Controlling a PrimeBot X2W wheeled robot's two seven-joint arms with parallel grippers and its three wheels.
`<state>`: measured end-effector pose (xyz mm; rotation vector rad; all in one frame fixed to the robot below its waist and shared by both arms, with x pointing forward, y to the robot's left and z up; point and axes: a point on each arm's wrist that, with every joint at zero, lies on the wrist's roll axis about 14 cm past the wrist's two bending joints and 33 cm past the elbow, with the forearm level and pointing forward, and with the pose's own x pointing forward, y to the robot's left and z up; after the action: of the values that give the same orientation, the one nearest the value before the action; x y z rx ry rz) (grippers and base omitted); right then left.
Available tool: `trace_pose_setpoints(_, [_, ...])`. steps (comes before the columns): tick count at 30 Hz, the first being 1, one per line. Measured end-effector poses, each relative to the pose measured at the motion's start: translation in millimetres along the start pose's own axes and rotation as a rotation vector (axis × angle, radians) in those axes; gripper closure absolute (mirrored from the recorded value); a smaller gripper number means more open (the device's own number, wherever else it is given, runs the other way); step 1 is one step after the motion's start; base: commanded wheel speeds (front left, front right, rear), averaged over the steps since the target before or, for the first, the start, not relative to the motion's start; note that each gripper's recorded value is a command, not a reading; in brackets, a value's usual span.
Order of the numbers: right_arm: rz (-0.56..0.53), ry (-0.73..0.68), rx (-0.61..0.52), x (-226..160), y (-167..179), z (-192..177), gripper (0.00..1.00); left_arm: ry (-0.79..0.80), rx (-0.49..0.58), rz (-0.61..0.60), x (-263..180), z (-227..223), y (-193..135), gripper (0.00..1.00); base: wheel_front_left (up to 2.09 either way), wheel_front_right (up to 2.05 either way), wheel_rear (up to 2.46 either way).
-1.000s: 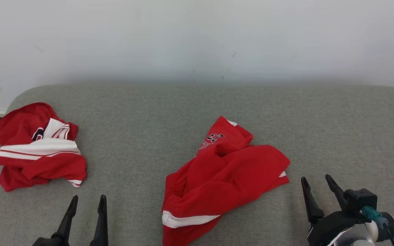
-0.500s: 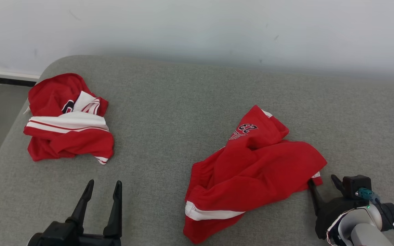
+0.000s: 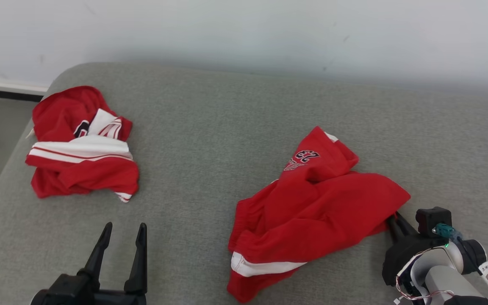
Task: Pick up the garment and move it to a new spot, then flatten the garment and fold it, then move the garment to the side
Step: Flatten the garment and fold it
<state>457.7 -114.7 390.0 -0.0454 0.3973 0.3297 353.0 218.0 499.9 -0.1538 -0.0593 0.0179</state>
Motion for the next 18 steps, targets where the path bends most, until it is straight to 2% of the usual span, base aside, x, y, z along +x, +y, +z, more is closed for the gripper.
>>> trace_pose_setpoints(5, [-0.009, -0.078, 0.004, -16.3, -6.3, 12.4, 1.0, 0.013, -0.01, -0.029, 0.6, -5.1, -9.7, 0.0, 0.0, 0.0, 0.0])
trace_pose_setpoints(11, [-0.031, -0.178, 0.033, -56.3, -15.5, 16.5, 1.0, 0.011, -0.022, -0.079, 4.2, -6.1, -26.9, 0.0, 0.0, 0.0, 0.0])
trace_pose_setpoints(17, [-0.134, -0.145, 0.117, -110.0, -36.9, -19.3, 1.0, 0.007, -0.028, -0.124, 8.8, -5.8, -42.1, 0.0, 0.0, 0.0, 0.0])
trace_pose_setpoints(18, [-0.153, -0.125, 0.136, -117.5, -39.0, -26.9, 0.91, 0.011, -0.029, -0.126, 8.2, -7.1, -42.7, 0.0, 0.0, 0.0, 0.0])
